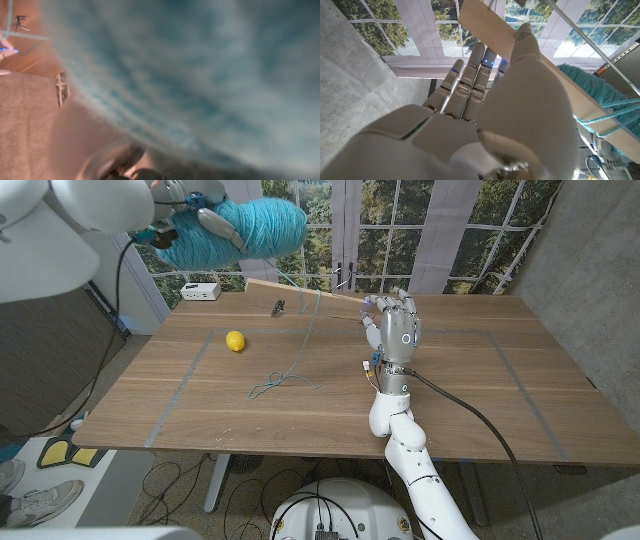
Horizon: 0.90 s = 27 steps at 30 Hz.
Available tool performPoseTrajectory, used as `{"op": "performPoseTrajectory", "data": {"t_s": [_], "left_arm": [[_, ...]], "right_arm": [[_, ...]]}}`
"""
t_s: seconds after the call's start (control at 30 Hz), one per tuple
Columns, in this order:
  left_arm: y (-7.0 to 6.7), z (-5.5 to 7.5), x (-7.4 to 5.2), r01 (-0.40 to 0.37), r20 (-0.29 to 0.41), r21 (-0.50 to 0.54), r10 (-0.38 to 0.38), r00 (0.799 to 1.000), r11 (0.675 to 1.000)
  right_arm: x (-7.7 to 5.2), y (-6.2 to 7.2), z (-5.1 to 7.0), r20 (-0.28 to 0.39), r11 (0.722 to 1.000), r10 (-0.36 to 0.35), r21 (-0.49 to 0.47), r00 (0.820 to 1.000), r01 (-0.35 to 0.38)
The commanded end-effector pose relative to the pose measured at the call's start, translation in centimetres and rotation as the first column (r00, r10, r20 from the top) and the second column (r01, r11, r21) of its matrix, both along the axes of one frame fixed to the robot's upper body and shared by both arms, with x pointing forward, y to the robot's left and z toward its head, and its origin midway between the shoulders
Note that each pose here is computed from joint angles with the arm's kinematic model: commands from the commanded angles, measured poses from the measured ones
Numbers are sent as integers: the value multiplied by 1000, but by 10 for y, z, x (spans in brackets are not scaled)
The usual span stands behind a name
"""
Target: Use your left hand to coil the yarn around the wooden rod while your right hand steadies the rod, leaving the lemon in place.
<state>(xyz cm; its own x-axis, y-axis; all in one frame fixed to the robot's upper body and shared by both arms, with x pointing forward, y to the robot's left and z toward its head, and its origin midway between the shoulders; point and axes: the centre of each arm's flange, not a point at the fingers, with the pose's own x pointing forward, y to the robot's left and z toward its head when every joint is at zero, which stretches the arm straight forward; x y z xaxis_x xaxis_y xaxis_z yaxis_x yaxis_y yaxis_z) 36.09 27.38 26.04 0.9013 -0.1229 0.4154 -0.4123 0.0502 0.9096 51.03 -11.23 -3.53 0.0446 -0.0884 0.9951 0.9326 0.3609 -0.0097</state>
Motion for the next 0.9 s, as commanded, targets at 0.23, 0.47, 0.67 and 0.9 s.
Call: {"op": "performPoseTrajectory", "data": {"t_s": [0.23, 0.47, 0.67, 0.9], "left_arm": [[24, -60, 45, -130, -158, 67, 139, 978, 989], [19, -89, 62, -64, -215, 81, 80, 973, 995], [-6, -115, 75, 17, -265, 141, 21, 964, 990], [-27, -133, 82, 103, -317, 186, -40, 948, 977]], "right_arm": [[-11, -10, 20, 73, 978, 143, 143, 987, -152], [-11, -11, 28, 94, 975, 147, 152, 985, -160], [-8, -9, 32, 88, 978, 132, 152, 987, -144], [-6, -8, 43, 89, 981, 91, 165, 992, -105]]}}
